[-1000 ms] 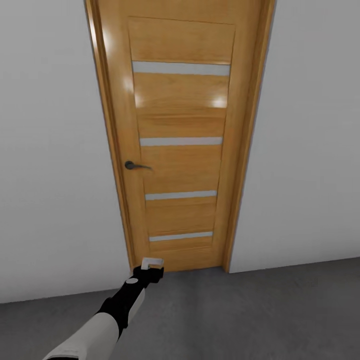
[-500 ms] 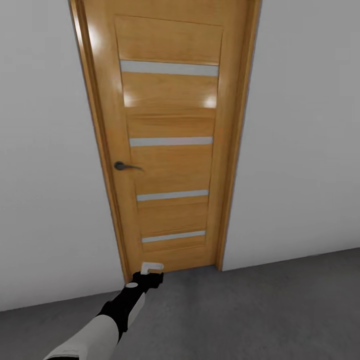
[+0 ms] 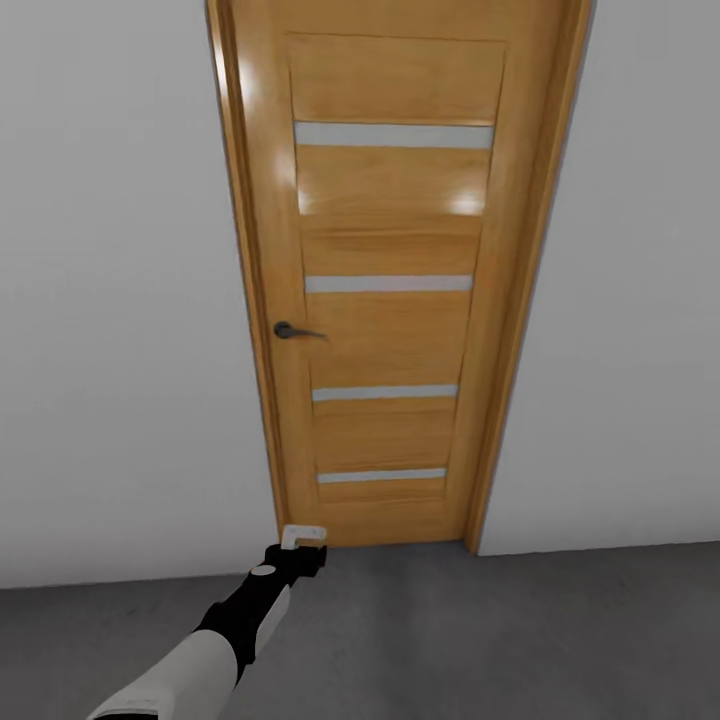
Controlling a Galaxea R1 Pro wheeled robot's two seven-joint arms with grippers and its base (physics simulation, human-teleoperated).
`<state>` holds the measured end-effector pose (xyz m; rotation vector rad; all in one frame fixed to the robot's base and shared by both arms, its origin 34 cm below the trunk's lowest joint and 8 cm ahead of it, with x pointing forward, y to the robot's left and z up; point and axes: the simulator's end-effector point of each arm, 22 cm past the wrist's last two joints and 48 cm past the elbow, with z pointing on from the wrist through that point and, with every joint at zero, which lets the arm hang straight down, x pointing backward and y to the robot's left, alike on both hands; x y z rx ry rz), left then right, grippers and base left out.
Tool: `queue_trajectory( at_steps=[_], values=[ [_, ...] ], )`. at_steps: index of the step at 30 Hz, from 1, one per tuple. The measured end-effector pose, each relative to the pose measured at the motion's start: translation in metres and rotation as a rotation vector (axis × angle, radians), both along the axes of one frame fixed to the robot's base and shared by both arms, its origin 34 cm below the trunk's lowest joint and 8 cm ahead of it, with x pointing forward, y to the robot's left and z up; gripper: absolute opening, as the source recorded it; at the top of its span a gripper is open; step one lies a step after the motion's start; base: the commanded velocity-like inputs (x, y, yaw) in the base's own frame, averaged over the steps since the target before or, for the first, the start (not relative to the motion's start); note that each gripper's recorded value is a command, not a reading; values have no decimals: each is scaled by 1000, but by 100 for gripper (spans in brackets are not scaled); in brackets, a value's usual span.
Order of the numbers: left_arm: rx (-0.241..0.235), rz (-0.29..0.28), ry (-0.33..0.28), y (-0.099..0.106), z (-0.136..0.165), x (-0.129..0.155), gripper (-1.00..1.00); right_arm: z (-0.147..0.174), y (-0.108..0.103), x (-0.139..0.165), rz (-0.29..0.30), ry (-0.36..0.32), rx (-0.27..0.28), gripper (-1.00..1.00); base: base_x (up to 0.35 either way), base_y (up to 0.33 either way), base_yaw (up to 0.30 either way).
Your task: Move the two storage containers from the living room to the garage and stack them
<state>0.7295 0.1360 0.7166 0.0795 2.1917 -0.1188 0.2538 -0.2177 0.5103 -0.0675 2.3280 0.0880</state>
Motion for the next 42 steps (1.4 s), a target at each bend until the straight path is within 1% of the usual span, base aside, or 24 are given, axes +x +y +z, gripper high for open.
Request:
queue_trajectory(
  at_steps=[11,24,35,42],
  values=[
    [2,-1,4,0,-1,-1,100,0,0,0,0,0,0,100,314,-12,15],
    [2,-1,4,0,-1,-1,100,0,0,0,0,-1,0,100,320,-141,0],
    [1,0,4,0,-1,-1,100,0,0,0,0,-1,0,100,322,-16,0],
    [-1,2,3,0,-1,0,100,0,0,0,0,-1,0,100,95,0,0]
  ],
)
